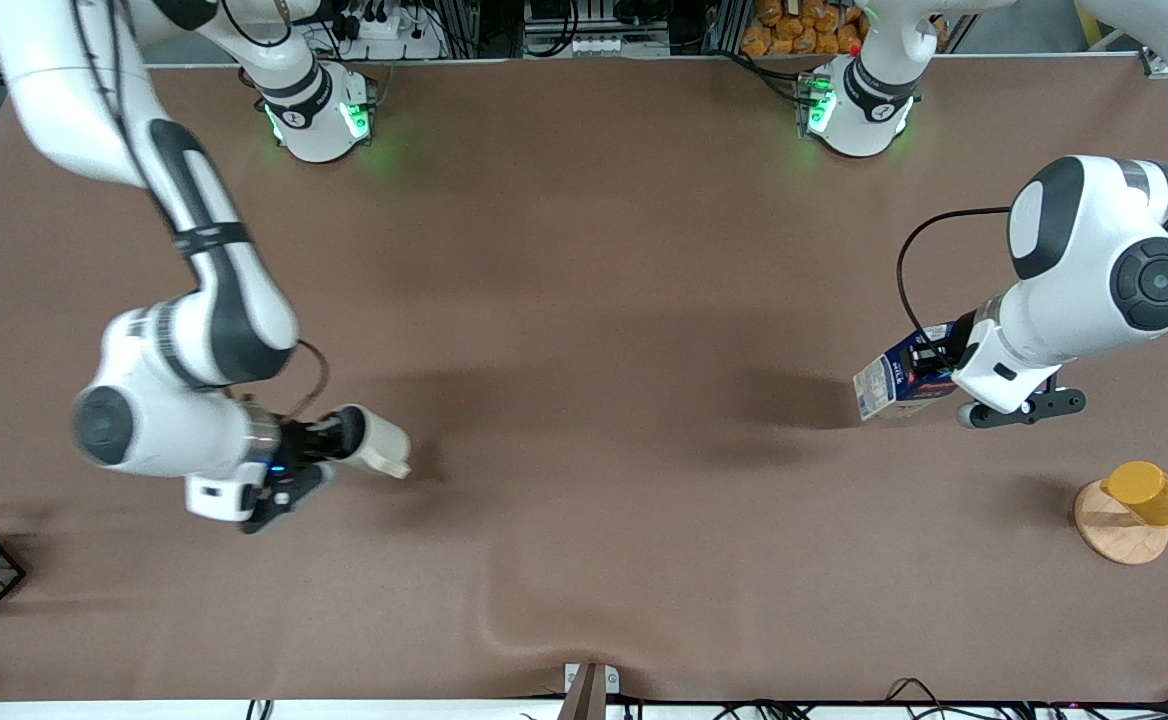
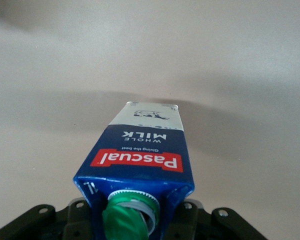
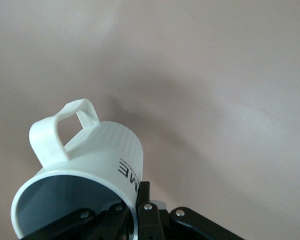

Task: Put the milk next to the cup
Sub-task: 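Set the mug down mid-table with the right gripper while the left gripper carries milk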

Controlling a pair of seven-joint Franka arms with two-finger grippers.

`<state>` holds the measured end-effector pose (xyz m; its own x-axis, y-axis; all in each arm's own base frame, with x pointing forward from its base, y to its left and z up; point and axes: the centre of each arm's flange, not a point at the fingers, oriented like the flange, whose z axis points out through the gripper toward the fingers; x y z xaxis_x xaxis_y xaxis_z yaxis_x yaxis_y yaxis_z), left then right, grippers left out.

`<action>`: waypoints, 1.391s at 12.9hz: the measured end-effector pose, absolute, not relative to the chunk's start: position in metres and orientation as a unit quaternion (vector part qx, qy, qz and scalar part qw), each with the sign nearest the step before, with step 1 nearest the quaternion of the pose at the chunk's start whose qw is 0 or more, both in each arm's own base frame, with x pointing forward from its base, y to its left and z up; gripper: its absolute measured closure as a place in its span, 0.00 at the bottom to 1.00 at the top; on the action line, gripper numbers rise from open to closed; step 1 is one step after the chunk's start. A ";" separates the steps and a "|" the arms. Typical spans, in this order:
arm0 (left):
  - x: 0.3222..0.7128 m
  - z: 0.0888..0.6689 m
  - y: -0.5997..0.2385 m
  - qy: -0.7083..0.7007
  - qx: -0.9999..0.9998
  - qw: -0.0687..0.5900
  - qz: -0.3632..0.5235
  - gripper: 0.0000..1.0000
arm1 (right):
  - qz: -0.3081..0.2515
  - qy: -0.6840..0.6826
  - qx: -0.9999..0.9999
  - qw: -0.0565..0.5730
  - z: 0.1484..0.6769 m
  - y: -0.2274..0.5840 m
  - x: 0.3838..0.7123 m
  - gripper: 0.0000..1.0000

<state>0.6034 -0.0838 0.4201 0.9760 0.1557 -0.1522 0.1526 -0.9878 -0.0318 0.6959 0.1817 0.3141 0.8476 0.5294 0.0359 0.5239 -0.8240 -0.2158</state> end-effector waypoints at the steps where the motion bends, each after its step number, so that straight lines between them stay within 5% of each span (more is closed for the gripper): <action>1: 0.602 0.422 -0.085 -0.077 -0.994 0.010 0.078 0.48 | 0.004 -0.272 -0.956 0.109 0.306 0.212 0.692 0.95; 9: 0.603 0.429 -0.085 -0.077 -0.994 0.010 0.075 0.48 | -0.027 -0.233 -0.967 0.103 0.280 0.347 0.651 0.95; 18: 0.604 0.433 -0.084 -0.077 -0.994 0.009 0.072 0.48 | 0.050 -0.015 -0.996 0.076 0.249 0.396 0.604 0.95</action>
<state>0.6044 -0.0845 0.4327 0.9779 0.1547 -0.1409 0.1521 -0.9879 -0.0291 0.6038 0.3955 0.2491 0.9946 0.0365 -0.0967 0.0215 -0.9881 -0.1523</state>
